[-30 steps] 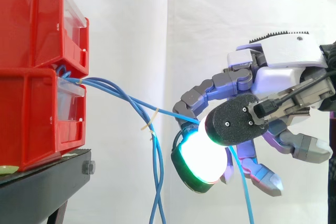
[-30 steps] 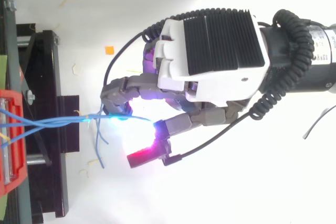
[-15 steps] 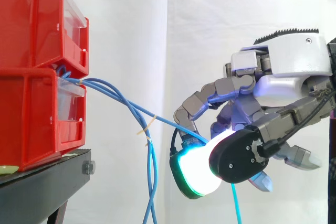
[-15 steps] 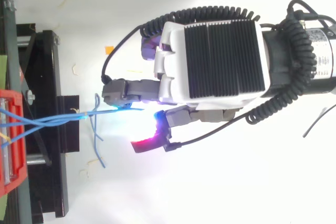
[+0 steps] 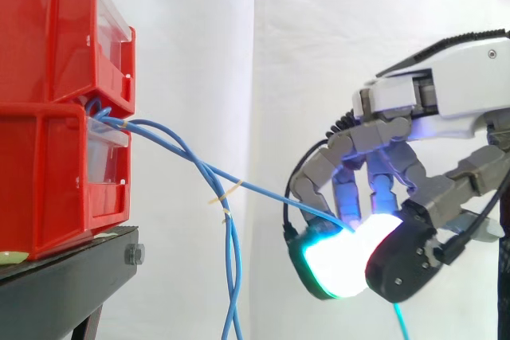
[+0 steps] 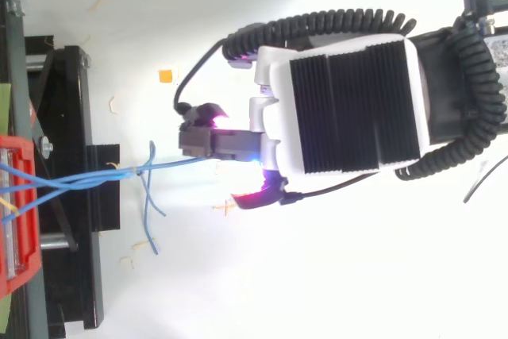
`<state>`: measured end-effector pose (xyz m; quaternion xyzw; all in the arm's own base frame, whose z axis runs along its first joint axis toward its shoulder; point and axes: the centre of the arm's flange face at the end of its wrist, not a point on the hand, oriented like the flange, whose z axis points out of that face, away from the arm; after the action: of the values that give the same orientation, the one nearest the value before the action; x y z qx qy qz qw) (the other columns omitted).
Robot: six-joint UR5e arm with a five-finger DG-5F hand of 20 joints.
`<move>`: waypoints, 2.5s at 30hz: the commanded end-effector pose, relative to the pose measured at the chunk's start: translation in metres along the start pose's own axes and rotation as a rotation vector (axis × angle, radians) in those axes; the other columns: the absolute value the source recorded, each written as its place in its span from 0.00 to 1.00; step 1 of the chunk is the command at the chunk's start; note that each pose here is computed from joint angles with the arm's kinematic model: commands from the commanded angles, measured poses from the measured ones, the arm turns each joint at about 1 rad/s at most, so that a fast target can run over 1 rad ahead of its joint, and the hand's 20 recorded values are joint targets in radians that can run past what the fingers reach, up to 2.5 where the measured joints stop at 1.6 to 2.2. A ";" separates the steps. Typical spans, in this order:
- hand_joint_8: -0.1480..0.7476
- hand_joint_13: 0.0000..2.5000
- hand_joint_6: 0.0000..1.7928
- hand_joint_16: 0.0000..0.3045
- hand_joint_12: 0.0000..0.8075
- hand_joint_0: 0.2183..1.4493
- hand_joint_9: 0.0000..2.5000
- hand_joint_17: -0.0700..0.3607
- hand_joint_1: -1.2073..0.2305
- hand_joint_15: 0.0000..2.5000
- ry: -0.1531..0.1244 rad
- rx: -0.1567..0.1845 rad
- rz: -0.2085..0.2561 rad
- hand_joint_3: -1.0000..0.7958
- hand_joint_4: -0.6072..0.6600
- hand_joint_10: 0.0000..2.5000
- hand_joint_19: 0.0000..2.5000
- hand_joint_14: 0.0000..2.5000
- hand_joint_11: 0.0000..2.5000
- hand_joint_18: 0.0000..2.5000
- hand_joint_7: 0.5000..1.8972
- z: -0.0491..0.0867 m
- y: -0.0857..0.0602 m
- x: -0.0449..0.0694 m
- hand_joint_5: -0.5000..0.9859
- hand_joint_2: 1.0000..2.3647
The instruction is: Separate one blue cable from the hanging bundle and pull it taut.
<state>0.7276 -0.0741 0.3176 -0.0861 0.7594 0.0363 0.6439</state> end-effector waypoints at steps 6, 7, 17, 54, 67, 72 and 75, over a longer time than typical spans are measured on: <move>0.29 0.58 0.28 0.14 0.32 0.39 0.82 0.38 0.38 0.30 0.030 0.007 0.014 0.47 0.59 0.01 0.28 0.01 0.26 0.33 0.47 -0.010 -0.008 -0.017 0.41 0.02; 0.29 0.58 0.28 0.14 0.31 0.39 0.82 0.38 0.38 0.30 0.025 0.008 0.014 0.47 0.59 0.01 0.29 0.01 0.26 0.33 0.47 -0.010 -0.008 -0.019 0.41 0.02; 0.29 0.58 0.28 0.14 0.31 0.39 0.82 0.38 0.38 0.30 -0.026 -0.047 -0.042 0.47 0.59 0.01 0.29 0.01 0.26 0.33 0.47 -0.008 -0.010 -0.040 0.41 0.02; 0.28 0.58 0.28 0.14 0.32 0.41 0.83 0.39 0.36 0.31 -0.070 -0.099 0.074 0.44 0.59 0.01 0.29 0.01 0.26 0.32 0.56 -0.006 -0.010 -0.058 0.43 0.01; 0.27 0.57 0.28 0.14 0.32 0.43 0.83 0.39 0.35 0.30 -0.028 -0.084 0.326 0.43 0.62 0.01 0.28 0.01 0.27 0.32 0.57 -0.008 -0.007 -0.055 0.43 0.01; 0.28 0.57 0.28 0.14 0.32 0.43 0.82 0.38 0.35 0.30 -0.009 -0.066 0.488 0.43 0.62 0.01 0.29 0.01 0.27 0.31 0.57 -0.009 -0.009 -0.054 0.42 0.01; 0.28 0.57 0.28 0.14 0.32 0.43 0.81 0.38 0.35 0.30 -0.008 -0.064 0.531 0.43 0.63 0.01 0.29 0.01 0.27 0.31 0.57 -0.010 -0.010 -0.054 0.42 0.01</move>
<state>0.7286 -0.0797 0.3728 0.0471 0.7549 0.1916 0.6254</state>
